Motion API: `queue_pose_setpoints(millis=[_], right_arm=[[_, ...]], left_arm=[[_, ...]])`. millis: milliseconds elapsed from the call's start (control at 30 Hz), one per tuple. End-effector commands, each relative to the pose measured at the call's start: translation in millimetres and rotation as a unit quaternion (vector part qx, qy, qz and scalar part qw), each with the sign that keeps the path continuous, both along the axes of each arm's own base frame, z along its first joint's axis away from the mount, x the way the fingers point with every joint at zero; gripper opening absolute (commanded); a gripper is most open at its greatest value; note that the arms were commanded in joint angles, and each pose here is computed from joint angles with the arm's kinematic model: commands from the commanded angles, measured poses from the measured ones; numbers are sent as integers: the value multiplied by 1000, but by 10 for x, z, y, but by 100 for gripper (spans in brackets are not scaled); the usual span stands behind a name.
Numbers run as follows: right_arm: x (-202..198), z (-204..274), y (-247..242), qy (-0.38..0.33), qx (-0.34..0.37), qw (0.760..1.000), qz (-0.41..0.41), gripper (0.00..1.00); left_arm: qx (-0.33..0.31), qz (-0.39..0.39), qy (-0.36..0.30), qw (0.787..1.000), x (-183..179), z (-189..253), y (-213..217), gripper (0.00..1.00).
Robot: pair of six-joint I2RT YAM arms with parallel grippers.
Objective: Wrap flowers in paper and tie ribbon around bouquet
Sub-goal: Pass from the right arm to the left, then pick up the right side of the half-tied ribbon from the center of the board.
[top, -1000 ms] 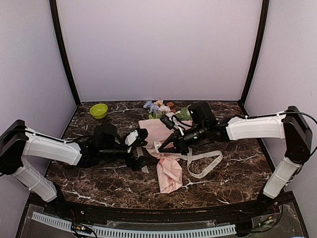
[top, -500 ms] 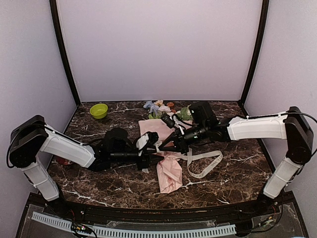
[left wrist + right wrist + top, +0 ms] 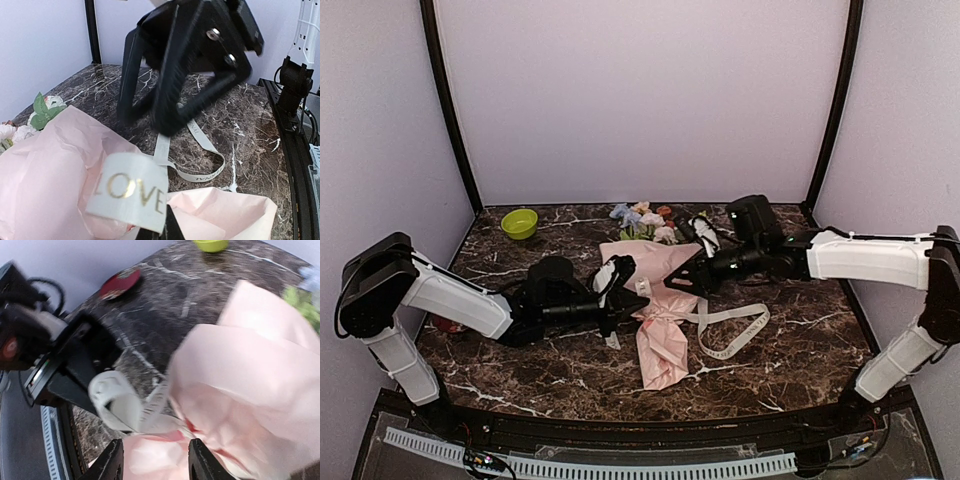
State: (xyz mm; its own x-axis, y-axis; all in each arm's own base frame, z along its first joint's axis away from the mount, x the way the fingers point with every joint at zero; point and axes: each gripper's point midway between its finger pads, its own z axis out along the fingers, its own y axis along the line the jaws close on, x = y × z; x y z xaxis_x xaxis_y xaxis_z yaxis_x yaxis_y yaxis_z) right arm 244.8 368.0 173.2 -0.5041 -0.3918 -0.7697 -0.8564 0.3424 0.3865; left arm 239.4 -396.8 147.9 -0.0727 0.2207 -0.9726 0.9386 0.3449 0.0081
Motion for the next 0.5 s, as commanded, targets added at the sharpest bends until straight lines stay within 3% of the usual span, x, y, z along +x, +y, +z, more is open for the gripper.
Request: queue_pose_setpoints(millis=[0,100,300,467], right_arm=[[610,-55,-918,16,-69,967,-245,46],[539,-407,-1270,62,-130,941,-306,46],[-109,-984,-1046,163,-148,947,-235,49],[-330,-1121,-882,175,-146,950,-214,50]], left_arm=[[7,13,-13,1000,23,-9,22,0],[17,11,-22,1000,21,-17,-18,0],[19,7,-23,1000,-4,-29,-39,0],[21,7,-21,1000,-15,-39,-31,0]])
